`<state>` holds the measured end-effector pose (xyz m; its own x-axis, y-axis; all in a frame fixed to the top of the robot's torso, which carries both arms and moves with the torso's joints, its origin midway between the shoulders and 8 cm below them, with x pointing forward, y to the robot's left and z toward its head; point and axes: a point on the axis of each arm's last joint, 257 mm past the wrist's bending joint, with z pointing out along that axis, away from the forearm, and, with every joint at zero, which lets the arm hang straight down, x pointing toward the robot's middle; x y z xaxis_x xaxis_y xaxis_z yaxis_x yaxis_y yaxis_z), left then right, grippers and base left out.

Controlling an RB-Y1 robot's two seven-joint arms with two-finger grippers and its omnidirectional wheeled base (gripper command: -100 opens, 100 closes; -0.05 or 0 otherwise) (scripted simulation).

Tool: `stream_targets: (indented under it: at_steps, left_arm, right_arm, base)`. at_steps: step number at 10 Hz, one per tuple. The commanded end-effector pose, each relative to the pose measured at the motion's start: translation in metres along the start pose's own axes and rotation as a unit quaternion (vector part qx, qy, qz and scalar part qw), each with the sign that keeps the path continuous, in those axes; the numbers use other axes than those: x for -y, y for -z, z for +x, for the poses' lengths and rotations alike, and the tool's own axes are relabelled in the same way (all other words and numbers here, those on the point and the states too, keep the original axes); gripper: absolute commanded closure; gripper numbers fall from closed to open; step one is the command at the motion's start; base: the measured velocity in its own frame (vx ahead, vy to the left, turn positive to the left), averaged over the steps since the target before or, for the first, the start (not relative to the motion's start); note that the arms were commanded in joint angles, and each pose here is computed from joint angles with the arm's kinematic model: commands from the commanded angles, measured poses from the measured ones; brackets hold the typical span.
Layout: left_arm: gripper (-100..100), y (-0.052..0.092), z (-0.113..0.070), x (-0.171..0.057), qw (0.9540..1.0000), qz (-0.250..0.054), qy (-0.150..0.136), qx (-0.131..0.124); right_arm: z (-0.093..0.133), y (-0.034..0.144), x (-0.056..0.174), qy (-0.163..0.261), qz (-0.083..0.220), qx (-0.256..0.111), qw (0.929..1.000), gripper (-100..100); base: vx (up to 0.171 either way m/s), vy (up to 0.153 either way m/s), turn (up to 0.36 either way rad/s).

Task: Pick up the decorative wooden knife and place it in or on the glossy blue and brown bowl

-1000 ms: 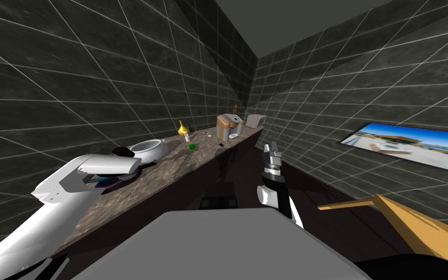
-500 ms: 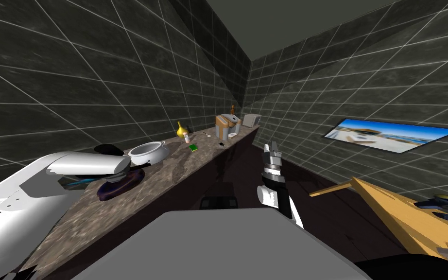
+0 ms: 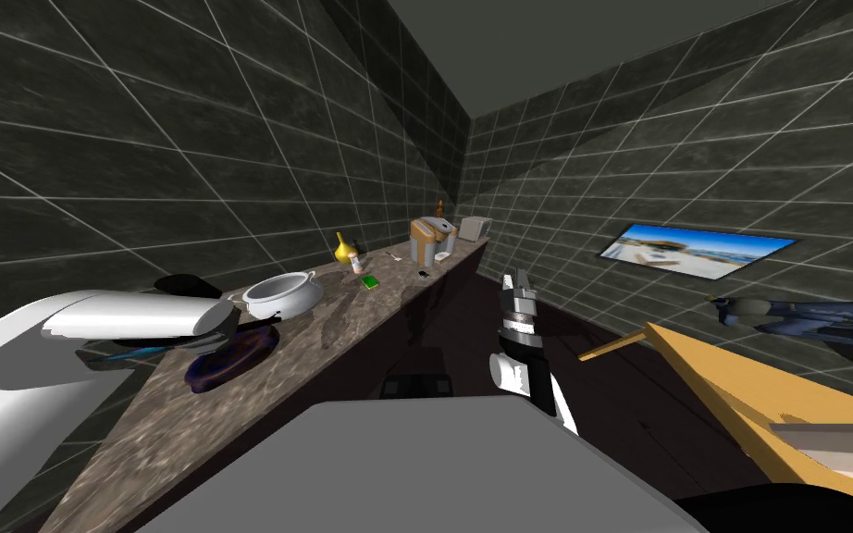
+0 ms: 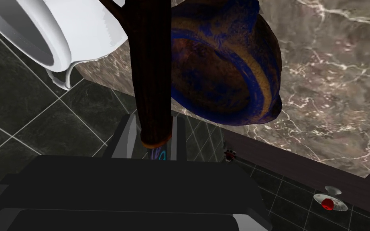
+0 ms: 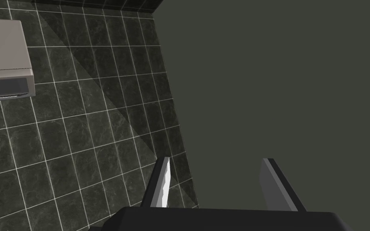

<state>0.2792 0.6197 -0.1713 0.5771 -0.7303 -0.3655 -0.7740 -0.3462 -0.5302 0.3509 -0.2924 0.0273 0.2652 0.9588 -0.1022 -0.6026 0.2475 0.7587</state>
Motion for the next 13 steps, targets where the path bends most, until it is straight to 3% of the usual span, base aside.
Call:
stream_targets:
  at_steps: [1,3,4,8,9,10,13]
  left_arm:
    - [100,0.001,-0.004,-0.007,0.9999,-0.012,-0.003,-0.005]
    - [100,0.002,-0.004,-0.007,0.9999,-0.012,-0.003,-0.005]
    - [-100,0.003,-0.004,-0.008,0.9999,-0.013,-0.004,-0.005]
    - [-100,0.003,-0.004,-0.008,0.9999,-0.013,-0.004,-0.005]
    - [0,0.003,-0.004,-0.008,0.9999,-0.013,-0.004,-0.005]
    - [-100,0.016,-0.005,-0.005,0.9999,-0.013,-0.002,-0.007]
    - [-100,0.036,-0.006,-0.004,0.9999,-0.012,-0.002,-0.008]
  right_arm:
    - [0.000,0.000,0.000,0.000,0.000,0.000,1.0000,0]
    - [0.000,0.000,0.000,0.000,0.000,0.000,1.0000,0]
    - [0.000,0.000,0.000,0.000,0.000,0.000,1.0000,0]
    - [0.000,0.000,0.000,0.000,0.000,0.000,1.0000,0]
    - [0.000,0.000,0.000,0.000,0.000,0.000,1.0000,0]
    - [0.000,0.000,0.000,0.000,0.000,0.000,1.0000,0]
    - [0.000,0.000,0.000,0.000,0.000,0.000,1.0000,0]
  base:
    - [-0.044,0.137,-0.153]
    - [-0.020,0.086,-0.058]
    - [-0.003,0.011,0.001]
    - [0.000,0.000,0.000]
    - [0.000,0.000,0.000]
    - [0.014,0.028,0.009]
    - [0.013,0.027,-0.002]
